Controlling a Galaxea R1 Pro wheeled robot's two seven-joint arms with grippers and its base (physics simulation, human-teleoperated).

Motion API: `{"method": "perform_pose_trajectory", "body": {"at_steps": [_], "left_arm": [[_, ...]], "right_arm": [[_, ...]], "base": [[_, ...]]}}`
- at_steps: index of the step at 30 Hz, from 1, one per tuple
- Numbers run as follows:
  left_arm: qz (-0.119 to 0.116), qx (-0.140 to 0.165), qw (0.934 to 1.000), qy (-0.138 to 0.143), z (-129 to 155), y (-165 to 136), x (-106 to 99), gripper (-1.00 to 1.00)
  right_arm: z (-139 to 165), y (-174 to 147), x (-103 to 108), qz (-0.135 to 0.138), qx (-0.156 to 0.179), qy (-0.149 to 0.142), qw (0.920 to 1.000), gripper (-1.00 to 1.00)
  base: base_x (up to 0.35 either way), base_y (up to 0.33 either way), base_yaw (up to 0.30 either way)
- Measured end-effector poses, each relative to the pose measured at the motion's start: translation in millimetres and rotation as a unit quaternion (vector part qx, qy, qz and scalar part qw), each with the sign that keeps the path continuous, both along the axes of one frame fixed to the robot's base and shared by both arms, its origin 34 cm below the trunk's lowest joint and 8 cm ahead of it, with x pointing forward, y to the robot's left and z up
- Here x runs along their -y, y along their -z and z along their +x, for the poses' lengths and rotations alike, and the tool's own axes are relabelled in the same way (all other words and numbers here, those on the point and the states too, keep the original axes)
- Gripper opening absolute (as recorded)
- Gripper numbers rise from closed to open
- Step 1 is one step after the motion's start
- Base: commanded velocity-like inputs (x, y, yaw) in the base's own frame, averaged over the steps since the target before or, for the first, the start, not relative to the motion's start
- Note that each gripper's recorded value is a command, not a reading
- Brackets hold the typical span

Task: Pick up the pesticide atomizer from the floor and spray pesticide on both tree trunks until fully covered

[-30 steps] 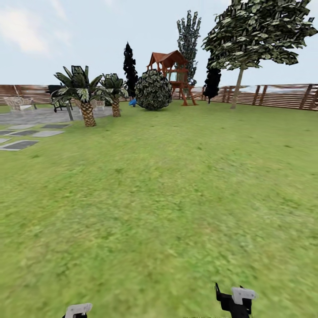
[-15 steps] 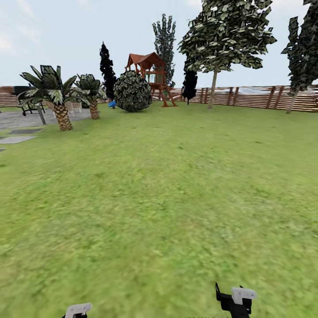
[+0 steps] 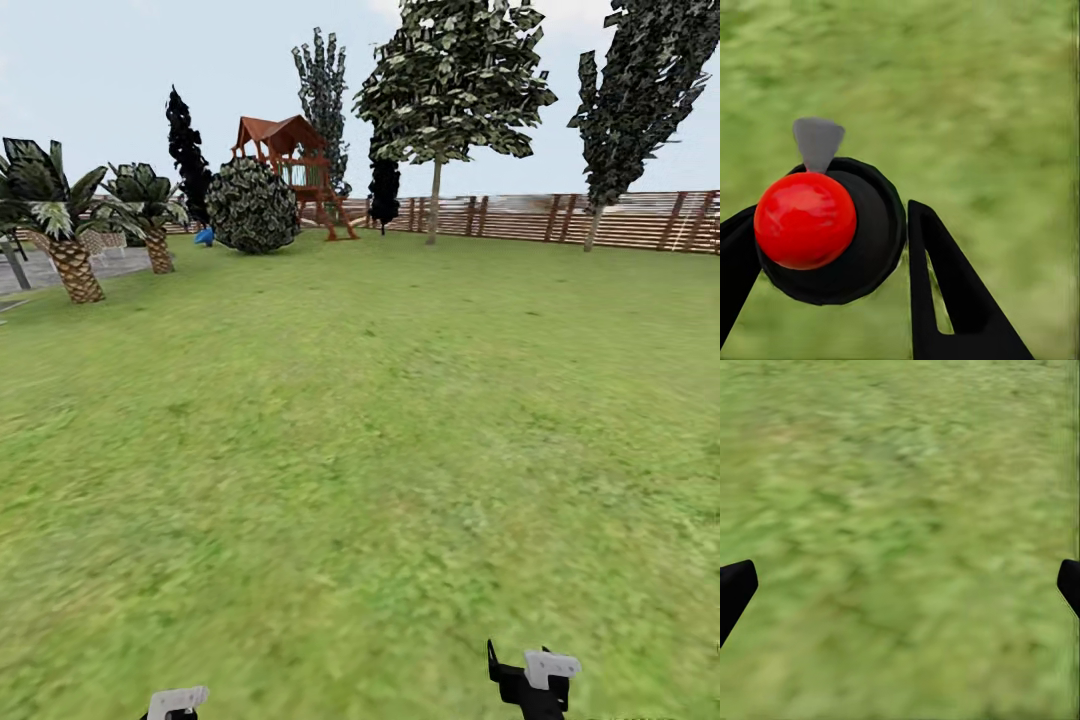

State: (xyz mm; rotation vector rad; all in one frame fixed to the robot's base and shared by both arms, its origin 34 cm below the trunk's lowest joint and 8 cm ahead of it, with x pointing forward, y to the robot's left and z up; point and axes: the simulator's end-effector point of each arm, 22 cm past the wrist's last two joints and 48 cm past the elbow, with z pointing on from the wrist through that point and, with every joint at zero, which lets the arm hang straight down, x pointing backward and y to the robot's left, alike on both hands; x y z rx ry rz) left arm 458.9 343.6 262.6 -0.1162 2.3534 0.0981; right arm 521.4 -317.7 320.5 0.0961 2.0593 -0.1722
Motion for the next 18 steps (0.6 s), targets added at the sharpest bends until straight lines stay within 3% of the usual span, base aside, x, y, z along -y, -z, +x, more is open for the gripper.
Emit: {"method": "perform_pose_trajectory", "body": {"at_steps": [18], "left_arm": [[0.0, -0.01, 1.0, 0.0, -5.9, 7.1, -0.2, -1.0]], "right_arm": [[-4.8, 8.4, 0.2, 0.0, -0.01, 0.0, 1.0, 1.0]], "base": [[0.091, 0.0, -0.232]]}}
